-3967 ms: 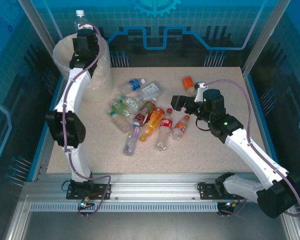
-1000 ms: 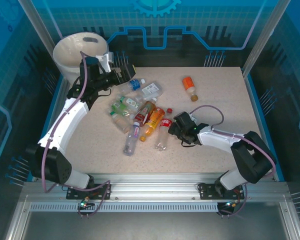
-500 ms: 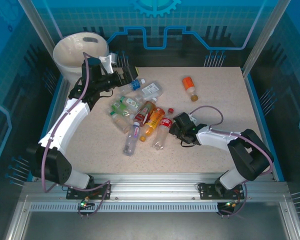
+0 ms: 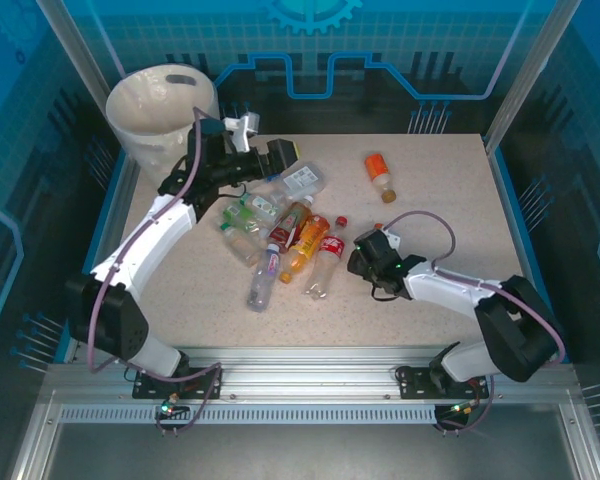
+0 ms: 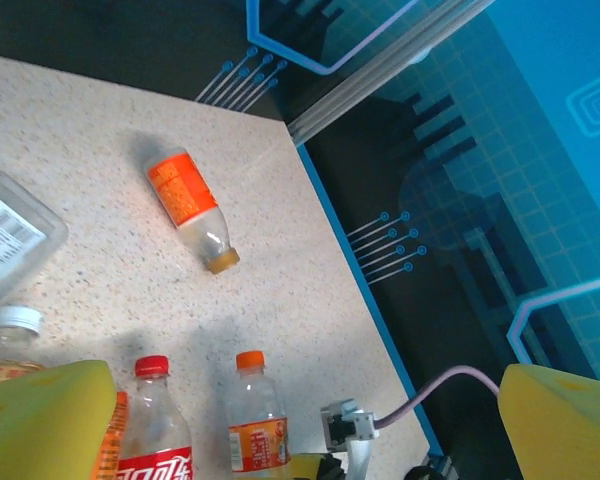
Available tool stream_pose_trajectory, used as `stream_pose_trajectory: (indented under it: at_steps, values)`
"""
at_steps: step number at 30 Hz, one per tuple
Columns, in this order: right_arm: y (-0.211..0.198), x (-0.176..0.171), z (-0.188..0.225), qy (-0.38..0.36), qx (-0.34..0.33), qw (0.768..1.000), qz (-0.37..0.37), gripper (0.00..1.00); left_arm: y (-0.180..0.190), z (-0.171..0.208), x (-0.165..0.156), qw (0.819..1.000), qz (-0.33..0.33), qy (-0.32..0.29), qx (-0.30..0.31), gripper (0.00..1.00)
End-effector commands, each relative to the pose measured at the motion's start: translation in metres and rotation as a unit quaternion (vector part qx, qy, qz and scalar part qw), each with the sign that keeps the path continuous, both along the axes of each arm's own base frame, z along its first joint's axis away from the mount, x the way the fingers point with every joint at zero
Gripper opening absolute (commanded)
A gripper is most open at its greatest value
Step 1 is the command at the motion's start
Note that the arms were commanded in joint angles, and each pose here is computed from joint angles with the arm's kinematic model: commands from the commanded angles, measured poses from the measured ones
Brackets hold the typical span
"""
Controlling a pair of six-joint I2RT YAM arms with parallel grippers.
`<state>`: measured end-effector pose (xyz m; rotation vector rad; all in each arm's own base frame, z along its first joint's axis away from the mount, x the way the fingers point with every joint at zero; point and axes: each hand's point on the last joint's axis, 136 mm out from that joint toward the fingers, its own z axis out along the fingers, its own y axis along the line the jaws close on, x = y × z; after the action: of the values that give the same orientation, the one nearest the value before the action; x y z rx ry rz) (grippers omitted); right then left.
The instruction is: Put the plastic bottles in the bin
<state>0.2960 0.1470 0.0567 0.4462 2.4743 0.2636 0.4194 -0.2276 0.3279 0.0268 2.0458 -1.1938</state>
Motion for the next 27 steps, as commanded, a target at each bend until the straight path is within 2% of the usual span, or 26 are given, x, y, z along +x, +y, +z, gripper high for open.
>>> stream_pose_trajectory:
  at_steps: [1, 10, 14, 19, 27]
  values:
    - [-0.007, 0.006, 0.025, -0.051, -0.018, 0.998, 0.018, 0.37, -0.021, 0.001, -0.003, 0.999, -0.031, 0.002, -0.023, 0.99]
    - [0.017, 0.017, 0.108, -0.182, 0.049, 0.977, 0.099, 0.33, -0.053, -0.006, -0.010, 0.997, -0.071, 0.011, -0.037, 0.99]
    - [0.037, 0.017, 0.141, -0.232, 0.072, 0.956, 0.162, 0.33, -0.060, -0.003, -0.019, 0.992, -0.106, 0.007, -0.063, 0.99]
    - [0.067, 0.010, 0.175, -0.285, 0.122, 0.919, 0.243, 0.33, -0.075, 0.002, -0.030, 0.982, -0.159, 0.001, -0.101, 0.99]
    - [0.090, 0.005, 0.214, -0.346, 0.187, 0.875, 0.283, 0.33, -0.088, -0.002, -0.038, 0.978, -0.182, -0.007, -0.097, 0.99]
